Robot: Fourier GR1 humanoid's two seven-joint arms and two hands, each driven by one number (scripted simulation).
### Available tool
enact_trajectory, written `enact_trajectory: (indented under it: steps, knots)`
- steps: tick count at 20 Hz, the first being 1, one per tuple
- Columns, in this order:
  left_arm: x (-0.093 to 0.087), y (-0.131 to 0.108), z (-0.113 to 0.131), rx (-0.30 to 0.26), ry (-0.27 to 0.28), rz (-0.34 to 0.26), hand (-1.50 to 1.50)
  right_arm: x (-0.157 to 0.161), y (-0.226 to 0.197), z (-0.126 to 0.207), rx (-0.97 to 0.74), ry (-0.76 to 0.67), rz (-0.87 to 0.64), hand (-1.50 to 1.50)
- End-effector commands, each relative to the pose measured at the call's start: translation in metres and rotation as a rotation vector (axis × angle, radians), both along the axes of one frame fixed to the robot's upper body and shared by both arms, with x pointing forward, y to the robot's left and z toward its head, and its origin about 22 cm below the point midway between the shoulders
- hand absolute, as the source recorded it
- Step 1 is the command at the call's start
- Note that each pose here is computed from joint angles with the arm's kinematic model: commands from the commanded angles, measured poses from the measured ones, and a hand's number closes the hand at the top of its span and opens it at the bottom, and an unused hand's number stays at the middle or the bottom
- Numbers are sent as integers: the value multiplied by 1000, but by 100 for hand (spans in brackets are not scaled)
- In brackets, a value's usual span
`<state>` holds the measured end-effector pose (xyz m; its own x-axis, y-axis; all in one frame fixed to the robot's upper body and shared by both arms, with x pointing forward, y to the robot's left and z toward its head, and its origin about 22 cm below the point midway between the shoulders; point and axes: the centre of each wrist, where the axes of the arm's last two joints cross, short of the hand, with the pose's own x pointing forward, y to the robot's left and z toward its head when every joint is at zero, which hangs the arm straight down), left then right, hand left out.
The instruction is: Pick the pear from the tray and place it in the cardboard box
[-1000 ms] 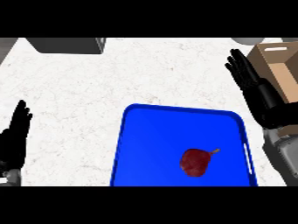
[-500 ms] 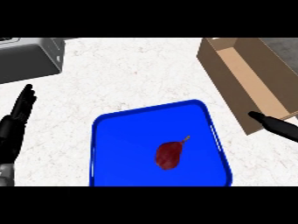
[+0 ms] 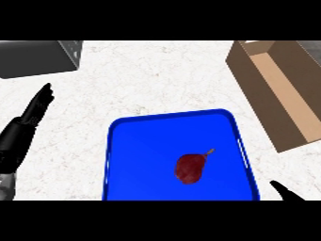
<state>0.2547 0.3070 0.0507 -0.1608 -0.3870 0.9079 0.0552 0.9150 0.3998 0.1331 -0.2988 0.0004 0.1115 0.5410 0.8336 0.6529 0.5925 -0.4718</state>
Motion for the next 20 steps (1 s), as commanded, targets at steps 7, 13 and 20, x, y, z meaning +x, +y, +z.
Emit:
enact_trajectory:
  steps: [7,13,20]
  knots:
    - [16,-32,15,13,-34,-151,0,-96,37,7,-64,390,48,-150]
    - [27,-37,28,8,-52,-207,0,-104,48,35,-86,554,48,-150]
    - [34,-49,33,10,-55,-233,0,-94,75,73,-43,732,-4,-150]
